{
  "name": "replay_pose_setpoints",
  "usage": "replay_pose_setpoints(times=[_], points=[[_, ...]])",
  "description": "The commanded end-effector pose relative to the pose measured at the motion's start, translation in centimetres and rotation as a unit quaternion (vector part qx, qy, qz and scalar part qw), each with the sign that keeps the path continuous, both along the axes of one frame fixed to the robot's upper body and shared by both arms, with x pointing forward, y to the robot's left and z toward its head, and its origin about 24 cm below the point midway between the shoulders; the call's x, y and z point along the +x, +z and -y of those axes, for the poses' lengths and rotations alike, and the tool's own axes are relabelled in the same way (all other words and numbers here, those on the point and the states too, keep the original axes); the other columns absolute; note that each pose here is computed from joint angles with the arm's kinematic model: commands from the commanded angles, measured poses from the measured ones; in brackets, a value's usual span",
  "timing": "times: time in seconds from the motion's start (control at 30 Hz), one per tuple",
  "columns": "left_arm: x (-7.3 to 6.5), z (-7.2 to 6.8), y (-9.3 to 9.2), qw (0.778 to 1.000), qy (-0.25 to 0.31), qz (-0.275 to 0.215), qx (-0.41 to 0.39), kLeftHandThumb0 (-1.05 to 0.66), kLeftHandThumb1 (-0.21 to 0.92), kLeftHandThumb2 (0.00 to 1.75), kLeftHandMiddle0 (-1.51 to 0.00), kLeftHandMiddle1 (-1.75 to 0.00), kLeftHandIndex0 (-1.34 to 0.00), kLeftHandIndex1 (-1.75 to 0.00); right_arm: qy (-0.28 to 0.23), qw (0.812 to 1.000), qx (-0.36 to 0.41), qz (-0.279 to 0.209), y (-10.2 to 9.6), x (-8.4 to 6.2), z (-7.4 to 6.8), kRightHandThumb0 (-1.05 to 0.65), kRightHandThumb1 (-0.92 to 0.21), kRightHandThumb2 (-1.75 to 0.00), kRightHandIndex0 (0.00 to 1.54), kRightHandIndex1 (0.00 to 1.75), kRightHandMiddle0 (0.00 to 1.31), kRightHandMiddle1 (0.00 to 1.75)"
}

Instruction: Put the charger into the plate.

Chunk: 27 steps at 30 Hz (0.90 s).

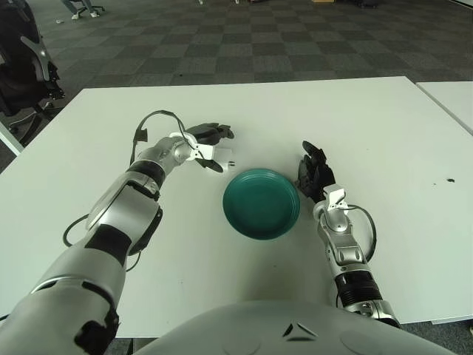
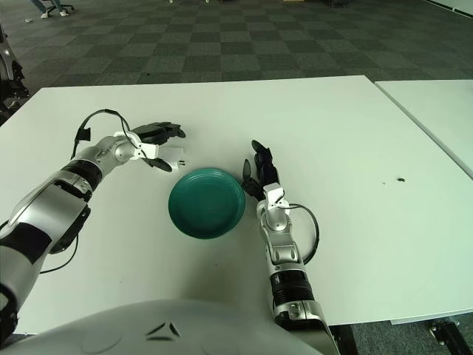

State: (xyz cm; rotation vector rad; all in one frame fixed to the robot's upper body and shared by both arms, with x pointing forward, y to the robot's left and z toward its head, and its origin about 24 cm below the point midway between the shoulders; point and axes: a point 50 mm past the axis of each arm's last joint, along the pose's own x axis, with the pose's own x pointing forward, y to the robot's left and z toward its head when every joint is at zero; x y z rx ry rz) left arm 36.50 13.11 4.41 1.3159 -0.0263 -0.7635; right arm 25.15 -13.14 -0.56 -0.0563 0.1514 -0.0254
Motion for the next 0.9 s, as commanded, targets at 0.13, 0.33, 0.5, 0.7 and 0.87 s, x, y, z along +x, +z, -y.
replay_pose_setpoints(times=[0.13,0.33,0.5,0.7,0.87], points=[[0.0,-0.1,-0.6,1.0,0.024,-0.011,0.004,-1.05,0.92,0.39,-0.16,-0.03,-0.03,-0.94,-0.014,0.986,-0.01,-0.166,-6.0,-4.0,0.6,-0.89,-0.92,-0.87,0.18,0.0,0.0,0.43],[-0.5,-0.4,-2.1,0.995,0.072,-0.06,-0.018,-0.96,0.92,0.49,-0.2,-0.04,-0.07,-0.96,-0.013,0.987,-0.004,-0.158,-5.8,-4.2,0.6,-0.9,-0.92,-0.87,0.18,0.0,0.0,0.46],[-1.1,-0.7,-3.3,0.99,0.094,-0.101,-0.011,-0.92,0.92,0.55,-0.23,-0.04,-0.08,-0.95,-0.009,0.988,-0.002,-0.154,-5.7,-4.3,0.7,-0.9,-0.92,-0.87,0.18,0.0,0.0,0.47],[-1.4,-1.0,-3.9,0.988,0.098,-0.124,0.003,-0.9,0.92,0.62,-0.28,-0.05,-0.06,-0.94,-0.005,0.989,0.002,-0.151,-5.6,-4.4,0.8,-0.89,-0.92,-0.86,0.17,0.0,0.0,0.46],[-1.5,-1.2,-4.1,0.983,0.105,-0.153,0.004,-0.88,0.92,0.64,-0.32,-0.06,-0.06,-0.94,-0.003,0.989,0.002,-0.147,-5.5,-4.4,0.9,-0.9,-0.92,-0.86,0.17,0.0,0.0,0.46]])
